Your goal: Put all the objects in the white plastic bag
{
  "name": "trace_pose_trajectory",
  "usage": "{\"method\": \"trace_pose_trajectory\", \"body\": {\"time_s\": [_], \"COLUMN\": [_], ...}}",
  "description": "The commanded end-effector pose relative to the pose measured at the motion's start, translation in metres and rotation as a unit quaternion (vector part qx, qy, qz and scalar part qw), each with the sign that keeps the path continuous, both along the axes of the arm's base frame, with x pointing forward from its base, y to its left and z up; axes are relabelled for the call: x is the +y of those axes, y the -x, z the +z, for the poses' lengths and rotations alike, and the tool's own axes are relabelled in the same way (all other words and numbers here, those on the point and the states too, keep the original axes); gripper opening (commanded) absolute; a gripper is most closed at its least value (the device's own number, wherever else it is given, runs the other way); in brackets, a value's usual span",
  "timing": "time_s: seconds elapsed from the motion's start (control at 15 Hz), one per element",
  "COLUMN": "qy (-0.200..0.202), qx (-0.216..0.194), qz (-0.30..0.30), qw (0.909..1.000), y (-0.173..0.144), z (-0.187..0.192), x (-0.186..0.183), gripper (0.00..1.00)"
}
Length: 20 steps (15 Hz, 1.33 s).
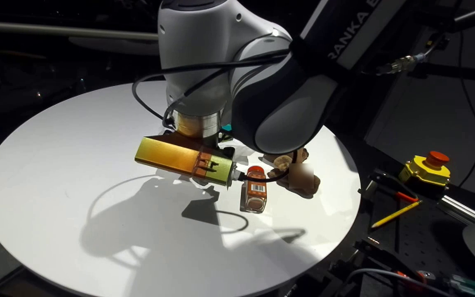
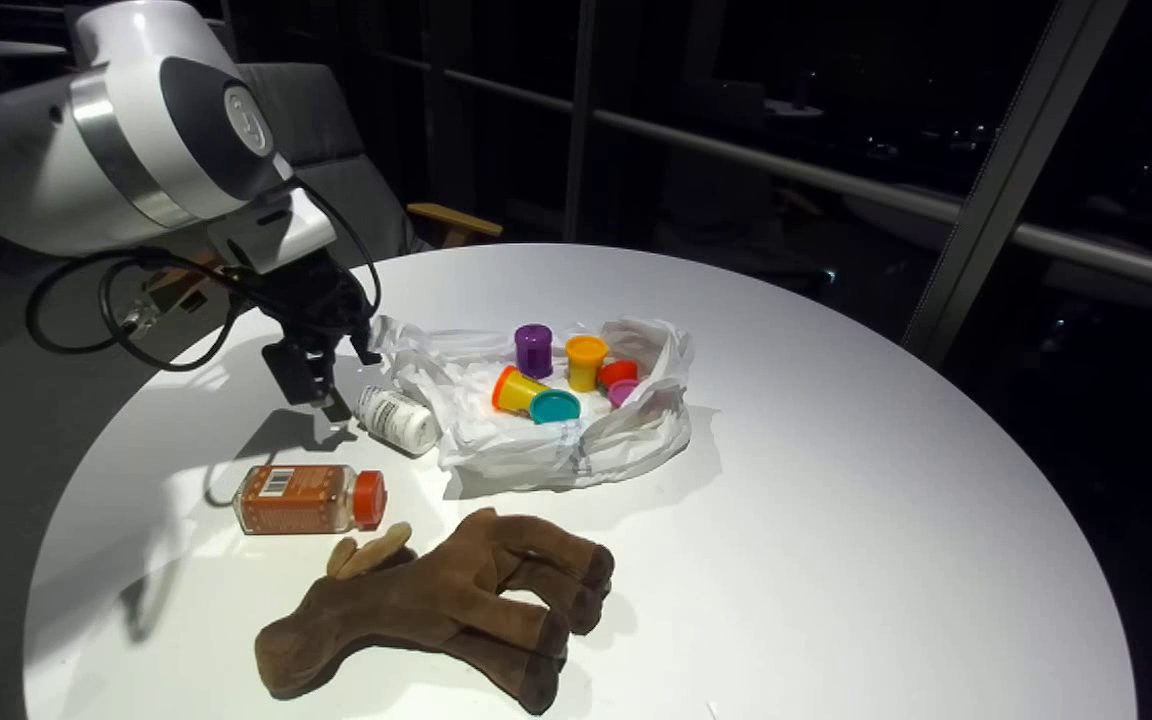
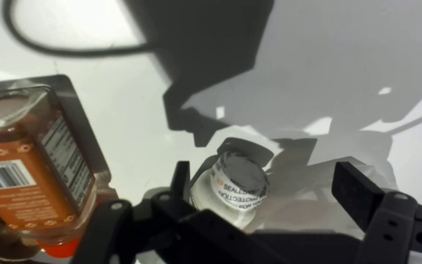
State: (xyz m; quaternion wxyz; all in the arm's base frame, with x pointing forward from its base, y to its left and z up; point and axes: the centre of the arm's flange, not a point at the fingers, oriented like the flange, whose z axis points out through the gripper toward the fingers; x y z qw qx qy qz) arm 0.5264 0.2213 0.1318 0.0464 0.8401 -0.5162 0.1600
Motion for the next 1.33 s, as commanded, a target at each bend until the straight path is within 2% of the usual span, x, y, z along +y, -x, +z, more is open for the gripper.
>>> {"method": "trace_pose_trajectory", "body": {"time_s": [0.0, 1.27], "qy": [-0.014, -0.026], "qx": [-0.005, 0.017], "qz": [-0.005, -0.05], "qw": [0.9999, 0.9983], "y": [0.003, -0.009], "z": [0.012, -0.016], "x": [0.003, -0.027], "gripper": [1.0, 1.0]}}
